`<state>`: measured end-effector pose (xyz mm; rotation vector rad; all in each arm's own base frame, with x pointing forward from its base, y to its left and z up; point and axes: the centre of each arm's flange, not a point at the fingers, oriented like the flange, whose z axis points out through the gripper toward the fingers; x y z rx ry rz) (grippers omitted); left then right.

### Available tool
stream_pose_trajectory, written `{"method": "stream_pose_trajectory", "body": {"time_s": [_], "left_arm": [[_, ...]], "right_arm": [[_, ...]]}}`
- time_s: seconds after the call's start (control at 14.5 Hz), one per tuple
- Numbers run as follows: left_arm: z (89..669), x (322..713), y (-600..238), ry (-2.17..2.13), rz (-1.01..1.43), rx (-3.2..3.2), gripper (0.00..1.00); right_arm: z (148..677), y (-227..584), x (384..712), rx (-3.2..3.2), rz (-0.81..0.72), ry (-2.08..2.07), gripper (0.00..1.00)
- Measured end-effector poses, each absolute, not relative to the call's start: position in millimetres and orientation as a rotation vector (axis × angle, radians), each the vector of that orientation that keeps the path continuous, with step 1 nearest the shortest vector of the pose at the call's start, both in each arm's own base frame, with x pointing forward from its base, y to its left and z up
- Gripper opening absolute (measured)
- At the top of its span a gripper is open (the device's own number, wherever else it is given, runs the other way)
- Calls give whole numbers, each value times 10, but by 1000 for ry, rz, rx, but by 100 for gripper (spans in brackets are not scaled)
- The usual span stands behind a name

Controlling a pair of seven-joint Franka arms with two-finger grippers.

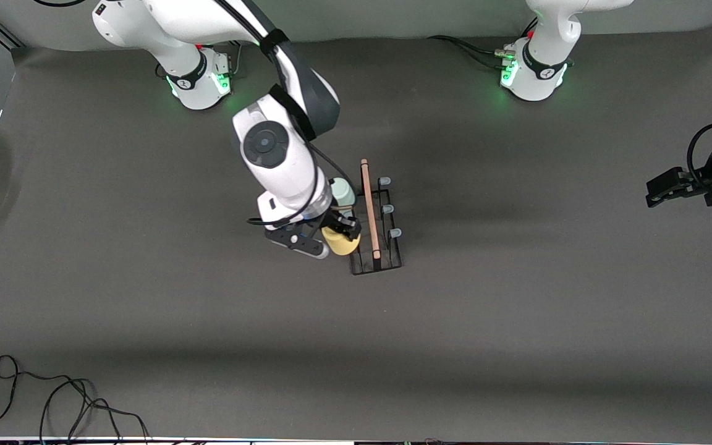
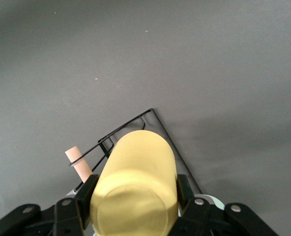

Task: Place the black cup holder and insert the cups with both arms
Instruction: 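Carry the yellow cup onto a holder peg beside the green cup, then release the yellow cup and retract the right gripper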

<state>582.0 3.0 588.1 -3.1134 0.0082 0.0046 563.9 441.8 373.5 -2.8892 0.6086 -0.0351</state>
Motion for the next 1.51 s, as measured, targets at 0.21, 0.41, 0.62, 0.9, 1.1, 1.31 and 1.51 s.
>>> {"method": "stream_pose_trajectory", "body": {"time_s": [0.21, 0.41, 0.62, 0.9, 1.1, 1.31, 1.51], "left_arm": [[5878, 5821, 34, 7, 6, -3113, 100], [5876, 5821, 36, 7, 7, -3113, 100], [5876, 5822, 36, 7, 7, -3113, 100], [5875, 5822, 37, 7, 7, -3113, 100], [5874, 5823, 37, 7, 8, -3113, 100], [5875, 5823, 42, 5, 7, -3113, 100], [5872, 5824, 47, 4, 8, -3113, 100]], "right_arm": [[3519, 4477, 5681, -2879, -74, 632, 68], [3331, 4550, 5656, -2889, -77, 636, 68], [3173, 4563, 5662, -2901, -77, 640, 68], [3006, 4566, 5677, -2912, -81, 645, 74], [3043, 4571, 5706, -2906, -94, 645, 99], [3257, 4497, 5802, -2896, -109, 659, 100], [3812, 4131, 5934, -2935, -51, 614, 100]]}}
